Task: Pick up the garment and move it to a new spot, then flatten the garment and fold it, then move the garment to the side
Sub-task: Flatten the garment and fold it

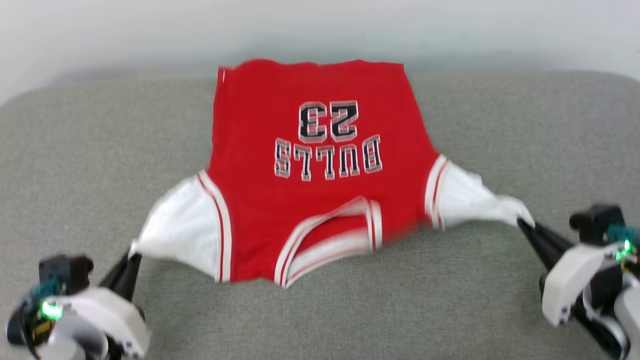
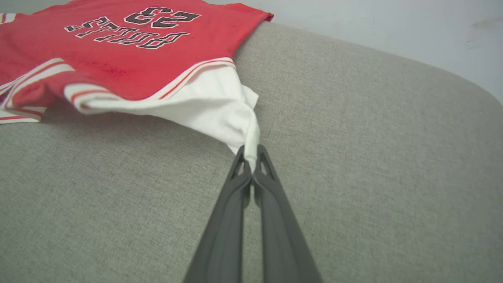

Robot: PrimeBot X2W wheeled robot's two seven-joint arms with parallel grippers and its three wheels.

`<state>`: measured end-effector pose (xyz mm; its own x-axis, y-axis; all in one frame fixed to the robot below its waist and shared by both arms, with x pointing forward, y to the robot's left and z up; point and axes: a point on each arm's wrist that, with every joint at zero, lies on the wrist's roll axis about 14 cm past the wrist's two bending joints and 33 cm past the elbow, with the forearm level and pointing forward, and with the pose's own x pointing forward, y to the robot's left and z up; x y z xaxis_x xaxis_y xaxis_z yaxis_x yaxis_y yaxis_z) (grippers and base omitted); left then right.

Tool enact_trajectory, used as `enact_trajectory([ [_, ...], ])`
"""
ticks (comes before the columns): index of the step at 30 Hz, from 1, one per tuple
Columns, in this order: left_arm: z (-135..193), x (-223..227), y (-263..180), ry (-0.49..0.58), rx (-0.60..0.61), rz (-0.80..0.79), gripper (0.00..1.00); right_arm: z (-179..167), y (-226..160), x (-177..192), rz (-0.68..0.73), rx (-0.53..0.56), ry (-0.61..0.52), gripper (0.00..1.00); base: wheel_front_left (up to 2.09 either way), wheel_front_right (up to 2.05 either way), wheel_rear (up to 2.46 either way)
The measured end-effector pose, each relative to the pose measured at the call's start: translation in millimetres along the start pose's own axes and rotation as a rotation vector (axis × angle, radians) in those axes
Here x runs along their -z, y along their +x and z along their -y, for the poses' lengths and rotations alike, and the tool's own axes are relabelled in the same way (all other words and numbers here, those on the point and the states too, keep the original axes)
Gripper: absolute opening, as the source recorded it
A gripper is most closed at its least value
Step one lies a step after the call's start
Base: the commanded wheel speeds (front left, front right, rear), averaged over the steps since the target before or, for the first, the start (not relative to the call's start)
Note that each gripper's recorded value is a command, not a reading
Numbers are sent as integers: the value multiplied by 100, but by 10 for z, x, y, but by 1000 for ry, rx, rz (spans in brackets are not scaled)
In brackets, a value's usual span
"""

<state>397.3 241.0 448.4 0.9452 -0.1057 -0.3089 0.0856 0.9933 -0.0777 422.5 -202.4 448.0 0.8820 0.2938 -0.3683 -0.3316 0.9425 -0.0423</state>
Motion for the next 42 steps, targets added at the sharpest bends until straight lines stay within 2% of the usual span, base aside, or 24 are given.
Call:
enact_trajectory([
  [2,5,110,-143,-36,-7,-25,0,-15,-134,111,-15,15,20,0,0,0,0],
  [9,-98,405,-582,-57,-55,-95,0,-117,-594,559,-95,47,87,0,0,0,0],
  [17,-175,683,-893,-87,-99,-162,0,-166,-1004,1038,-219,80,133,0,0,0,0],
  [23,-170,738,-925,-108,-111,-169,0,-181,-1062,1095,-237,95,172,0,0,0,0],
  [24,-165,734,-921,-109,-111,-166,0,-169,-1045,1063,-226,101,180,32,0,0,0],
  [25,-148,721,-914,-110,-108,-160,0,-165,-1030,1037,-219,104,184,100,0,0,0],
  [30,-80,659,-849,-120,-109,-131,0,-63,-911,765,-145,123,165,100,0,0,0],
  [33,-36,552,-770,-122,-109,-93,0,201,-761,185,-2,166,99,100,0,0,0],
  [34,-36,552,-770,-122,-109,-93,0,201,-761,185,-2,166,99,100,0,0,0],
  [36,3,491,-728,-117,-103,-72,0,340,-682,-184,83,186,70,100,0,0,0],
  [42,76,269,-567,-103,-89,1,0,410,-239,-1221,243,142,-19,100,0,0,0],
])
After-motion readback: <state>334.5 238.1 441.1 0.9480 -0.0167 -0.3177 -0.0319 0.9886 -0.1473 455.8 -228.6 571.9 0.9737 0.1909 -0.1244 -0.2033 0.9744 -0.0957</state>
